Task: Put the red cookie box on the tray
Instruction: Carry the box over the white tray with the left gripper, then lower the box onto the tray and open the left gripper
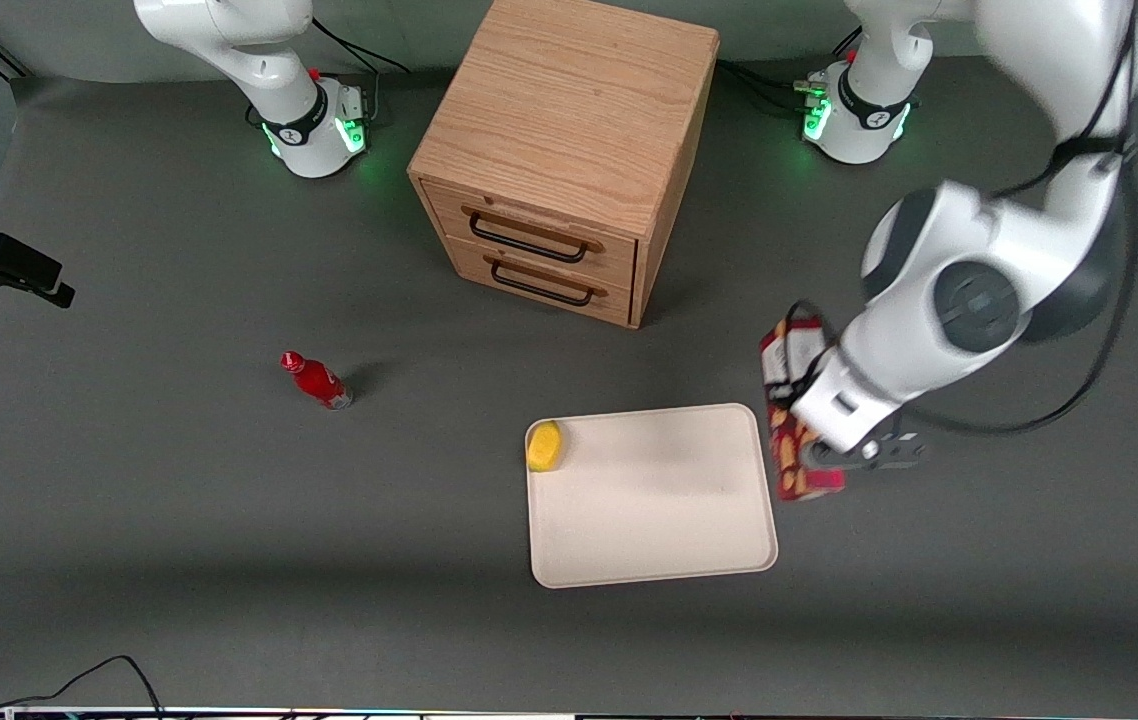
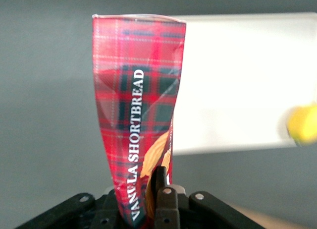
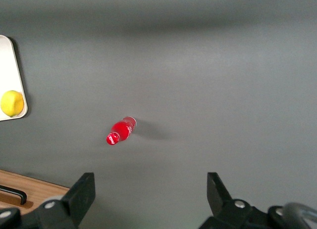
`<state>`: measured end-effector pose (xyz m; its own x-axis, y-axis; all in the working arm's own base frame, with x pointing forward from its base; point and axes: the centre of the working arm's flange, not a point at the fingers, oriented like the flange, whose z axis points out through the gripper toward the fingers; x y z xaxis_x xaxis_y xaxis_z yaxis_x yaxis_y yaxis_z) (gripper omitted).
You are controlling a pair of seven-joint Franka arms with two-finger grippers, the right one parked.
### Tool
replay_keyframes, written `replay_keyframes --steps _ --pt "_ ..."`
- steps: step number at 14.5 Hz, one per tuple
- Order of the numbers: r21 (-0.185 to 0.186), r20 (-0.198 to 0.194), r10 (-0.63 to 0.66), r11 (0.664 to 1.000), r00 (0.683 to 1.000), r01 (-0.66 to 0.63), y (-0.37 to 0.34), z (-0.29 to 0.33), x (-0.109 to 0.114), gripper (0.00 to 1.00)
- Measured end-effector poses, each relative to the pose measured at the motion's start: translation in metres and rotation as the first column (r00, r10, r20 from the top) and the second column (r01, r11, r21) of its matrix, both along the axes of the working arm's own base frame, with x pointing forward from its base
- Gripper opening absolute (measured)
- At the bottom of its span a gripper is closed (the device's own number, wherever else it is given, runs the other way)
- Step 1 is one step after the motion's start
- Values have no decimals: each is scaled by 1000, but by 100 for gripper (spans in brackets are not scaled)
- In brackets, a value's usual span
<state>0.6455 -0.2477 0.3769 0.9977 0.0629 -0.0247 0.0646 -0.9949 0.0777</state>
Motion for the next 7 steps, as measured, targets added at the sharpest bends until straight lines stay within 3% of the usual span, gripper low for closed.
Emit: replay_keyframes --steps 2,5,7 --pt "1 59 31 1000 998 -31 -8 -72 16 19" --pt "41 128 40 998 991 -45 -14 -142 16 19" --pt "55 138 33 998 990 -41 -15 -147 14 35"
